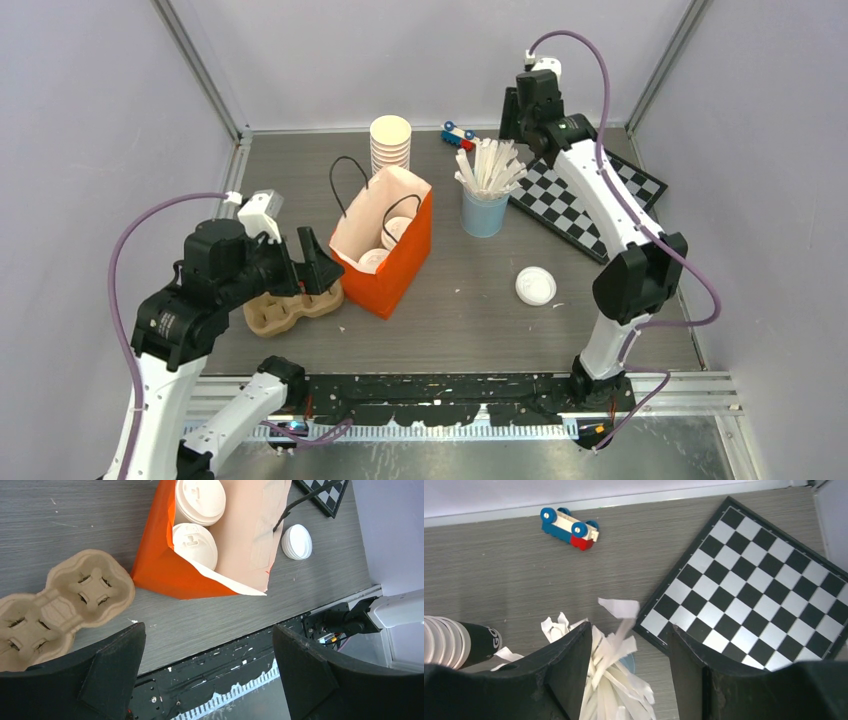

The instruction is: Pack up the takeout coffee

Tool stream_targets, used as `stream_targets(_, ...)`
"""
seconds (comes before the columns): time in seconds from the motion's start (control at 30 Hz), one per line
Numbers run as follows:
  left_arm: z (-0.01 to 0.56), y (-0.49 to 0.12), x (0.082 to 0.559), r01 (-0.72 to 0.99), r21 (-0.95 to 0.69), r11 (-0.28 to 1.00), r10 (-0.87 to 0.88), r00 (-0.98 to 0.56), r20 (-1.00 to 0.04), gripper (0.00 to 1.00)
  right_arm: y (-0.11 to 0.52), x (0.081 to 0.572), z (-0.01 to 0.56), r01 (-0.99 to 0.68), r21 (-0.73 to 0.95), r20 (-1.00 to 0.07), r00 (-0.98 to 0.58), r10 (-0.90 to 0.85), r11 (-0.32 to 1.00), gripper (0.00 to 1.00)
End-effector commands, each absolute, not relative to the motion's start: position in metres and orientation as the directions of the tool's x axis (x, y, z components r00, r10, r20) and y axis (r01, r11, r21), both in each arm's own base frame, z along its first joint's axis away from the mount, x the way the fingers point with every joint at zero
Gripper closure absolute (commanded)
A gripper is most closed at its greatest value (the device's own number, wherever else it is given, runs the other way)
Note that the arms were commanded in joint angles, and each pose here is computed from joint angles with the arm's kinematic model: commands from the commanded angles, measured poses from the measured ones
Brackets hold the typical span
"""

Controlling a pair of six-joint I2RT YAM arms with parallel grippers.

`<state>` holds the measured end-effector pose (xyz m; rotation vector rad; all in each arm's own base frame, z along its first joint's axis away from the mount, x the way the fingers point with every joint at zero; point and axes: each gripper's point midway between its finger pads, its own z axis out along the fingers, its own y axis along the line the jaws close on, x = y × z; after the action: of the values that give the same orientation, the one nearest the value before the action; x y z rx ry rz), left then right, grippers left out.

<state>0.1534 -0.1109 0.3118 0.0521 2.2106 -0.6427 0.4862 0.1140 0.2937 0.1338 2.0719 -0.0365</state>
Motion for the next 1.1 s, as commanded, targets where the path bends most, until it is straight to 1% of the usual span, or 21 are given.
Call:
stream_targets(0.0, 0.317, -0.107, 0.154, 0.232, -0.429, 0.873, -0.192, -0.645, -0.740, 0.00, 0.126, 0.511, 0.329, 0.073, 0.085, -0.924, -0.368, 0.106, 0.994, 0.40)
stream_targets(0.07, 0.317, -0.106, 0.154, 0.228, -0.427, 0.875, -0.194, -0.643, -0.741, 0.00, 0.125, 0.518, 0.326, 0.081, 0.076, -0.922, -0.374, 0.100, 0.994, 0.43)
stream_targets(0.1, 0.317, -0.105, 0.154, 0.227, -0.425, 0.876, -0.194, -0.641, -0.743, 0.00, 0.125, 0.520, 0.325, 0.083, 0.067, -0.921, -0.377, 0.093, 0.994, 0.50)
stream_targets(0.17, 0.318, -0.104, 0.154, 0.223, -0.422, 0.879, -0.197, -0.636, -0.746, 0.00, 0.125, 0.522, 0.330, 0.082, 0.061, -0.924, -0.373, 0.087, 0.995, 0.70)
stream_targets(0.23, 0.319, -0.103, 0.155, 0.217, -0.419, 0.882, -0.200, -0.633, -0.748, 0.00, 0.124, 0.520, 0.341, 0.079, 0.063, -0.931, -0.353, 0.087, 0.995, 0.84)
stream_targets(0.37, 0.317, -0.100, 0.156, 0.201, -0.413, 0.888, -0.208, -0.627, -0.751, 0.00, 0.119, 0.506, 0.364, 0.065, 0.057, -0.936, -0.344, 0.076, 0.996, 0.98)
stream_targets(0.4, 0.317, -0.099, 0.156, 0.197, -0.414, 0.889, -0.213, -0.623, -0.753, 0.00, 0.118, 0.501, 0.372, 0.064, 0.055, -0.936, -0.343, 0.074, 0.996, 0.99)
stream_targets(0.53, 0.324, -0.095, 0.159, 0.186, -0.412, 0.892, -0.234, -0.589, -0.773, 0.00, 0.110, 0.478, 0.405, 0.063, 0.066, -0.944, -0.318, 0.083, 0.996, 1.00)
stream_targets(0.67, 0.322, -0.092, 0.161, 0.171, -0.399, 0.901, -0.232, -0.588, -0.775, 0.00, 0.112, 0.459, 0.430, 0.008, 0.093, -0.958, -0.271, 0.092, 0.996, 1.00)
stream_targets(0.9, 0.317, -0.092, 0.167, 0.159, -0.391, 0.907, -0.227, -0.597, -0.769, 0.00, 0.109, 0.432, 0.511, -0.050, 0.164, -0.983, -0.087, 0.159, 0.985, 0.98)
stream_targets(1.07, 0.315, -0.092, 0.171, 0.145, -0.386, 0.911, -0.227, -0.605, -0.763, 0.00, 0.110, 0.409, 0.553, -0.104, 0.279, -0.960, 0.010, 0.281, 0.955, 0.97)
